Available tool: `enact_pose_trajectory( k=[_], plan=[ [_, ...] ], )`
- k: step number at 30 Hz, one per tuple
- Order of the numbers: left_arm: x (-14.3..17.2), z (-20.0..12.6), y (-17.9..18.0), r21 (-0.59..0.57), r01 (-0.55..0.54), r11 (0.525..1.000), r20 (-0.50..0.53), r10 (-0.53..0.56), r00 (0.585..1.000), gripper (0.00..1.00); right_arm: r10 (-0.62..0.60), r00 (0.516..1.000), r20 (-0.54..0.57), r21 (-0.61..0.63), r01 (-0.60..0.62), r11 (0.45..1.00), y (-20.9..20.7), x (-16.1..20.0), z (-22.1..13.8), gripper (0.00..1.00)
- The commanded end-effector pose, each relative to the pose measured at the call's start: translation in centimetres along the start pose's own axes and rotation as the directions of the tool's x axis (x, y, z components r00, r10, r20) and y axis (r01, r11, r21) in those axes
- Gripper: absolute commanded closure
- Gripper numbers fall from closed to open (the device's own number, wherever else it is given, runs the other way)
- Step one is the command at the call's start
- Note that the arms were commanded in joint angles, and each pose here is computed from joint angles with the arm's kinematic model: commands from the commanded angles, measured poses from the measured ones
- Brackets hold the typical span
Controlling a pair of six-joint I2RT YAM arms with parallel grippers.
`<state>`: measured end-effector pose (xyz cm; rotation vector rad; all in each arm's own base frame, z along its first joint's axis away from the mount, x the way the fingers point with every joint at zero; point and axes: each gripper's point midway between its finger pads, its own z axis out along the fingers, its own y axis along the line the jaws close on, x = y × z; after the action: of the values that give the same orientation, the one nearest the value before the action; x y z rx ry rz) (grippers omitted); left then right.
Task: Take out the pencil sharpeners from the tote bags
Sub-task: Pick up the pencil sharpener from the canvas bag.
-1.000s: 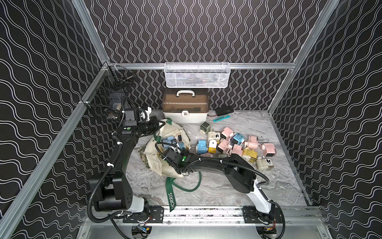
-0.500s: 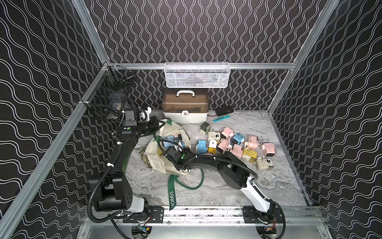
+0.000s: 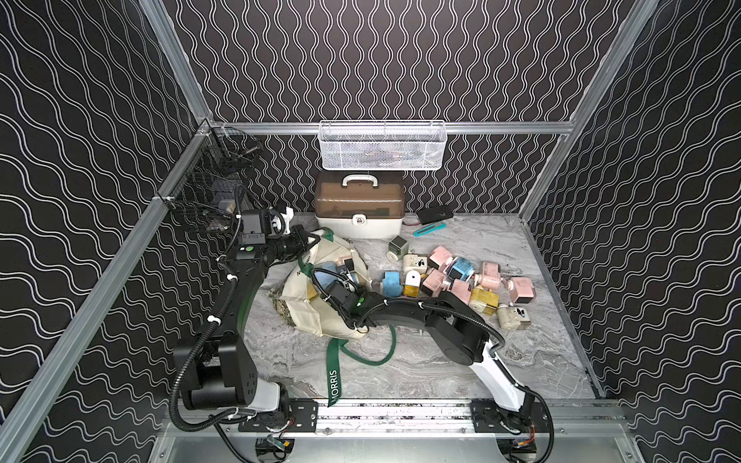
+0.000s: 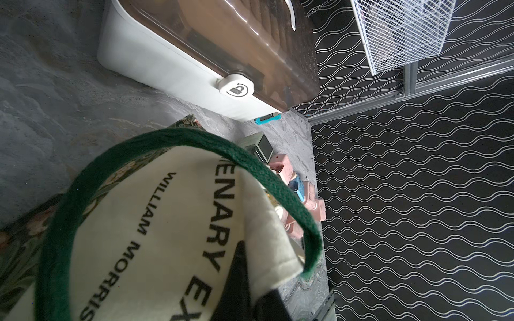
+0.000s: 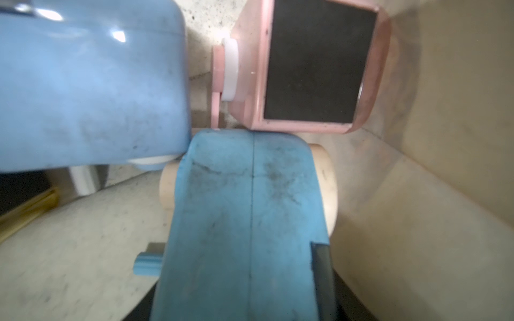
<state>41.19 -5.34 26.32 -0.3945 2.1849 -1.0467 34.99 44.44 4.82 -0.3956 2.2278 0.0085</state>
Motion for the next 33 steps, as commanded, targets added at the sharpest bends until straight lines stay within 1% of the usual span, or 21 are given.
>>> enact_pose_trajectory(
  k=[1,5,8,11,17,20,24,26,31,33],
  plan=[
    [-0.7,-0.2,-1.0,0.032,-0.033,0.999,0.022,0.032,0.999,1.0,0.004,1.0,0.025,-0.077,-0.002,0.997,1.1,-1.1,-1.6,0.43],
    [-0.7,-0.2,-0.9,0.027,-0.032,0.999,0.023,0.032,0.999,1.0,-0.022,1.0,0.012,-0.146,0.024,0.989,1.7,-1.1,-3.7,0.44],
    [-0.7,-0.2,-0.8,0.026,-0.032,0.999,0.023,0.031,0.999,1.0,-0.022,1.0,0.01,-0.189,0.023,0.982,1.6,-1.3,-5.2,0.45],
    [-0.7,-0.2,-0.8,0.027,-0.031,0.999,0.022,0.03,0.999,1.0,-0.024,1.0,-0.015,-0.245,0.019,0.969,1.7,-0.9,-6.4,0.46],
    [-0.7,-0.2,-0.8,0.026,-0.031,0.999,0.023,0.03,0.999,1.0,-0.036,0.999,-0.034,-0.315,0.024,0.949,2.2,-0.5,-7.6,0.46],
    [-0.7,-0.2,-0.8,0.026,-0.032,0.999,0.024,0.032,0.999,1.0,-0.057,0.998,-0.022,-0.389,0.044,0.92,3.5,-0.5,-7.9,0.46],
    [-0.7,-0.2,-0.8,0.024,-0.031,0.999,0.022,0.031,0.999,1.0,-0.06,0.998,-0.015,-0.396,0.05,0.917,3.8,-1.7,-8.5,0.46],
    [-0.7,-0.2,-0.8,0.026,-0.032,0.999,0.022,0.031,0.999,1.0,-0.063,0.998,-0.013,-0.414,0.052,0.909,4.1,-1.5,-8.6,0.47],
    [-0.7,-0.1,-0.8,0.027,-0.031,0.999,0.021,0.031,0.999,1.0,-0.028,1.0,0.009,-0.453,0.029,0.891,3.3,-3.2,-11.5,0.47],
    [-0.7,-0.1,-0.8,0.027,-0.03,0.999,0.021,0.03,0.999,1.0,-0.013,1.0,0.018,-0.449,0.02,0.893,2.2,-3.6,-12.9,0.47]
  ],
)
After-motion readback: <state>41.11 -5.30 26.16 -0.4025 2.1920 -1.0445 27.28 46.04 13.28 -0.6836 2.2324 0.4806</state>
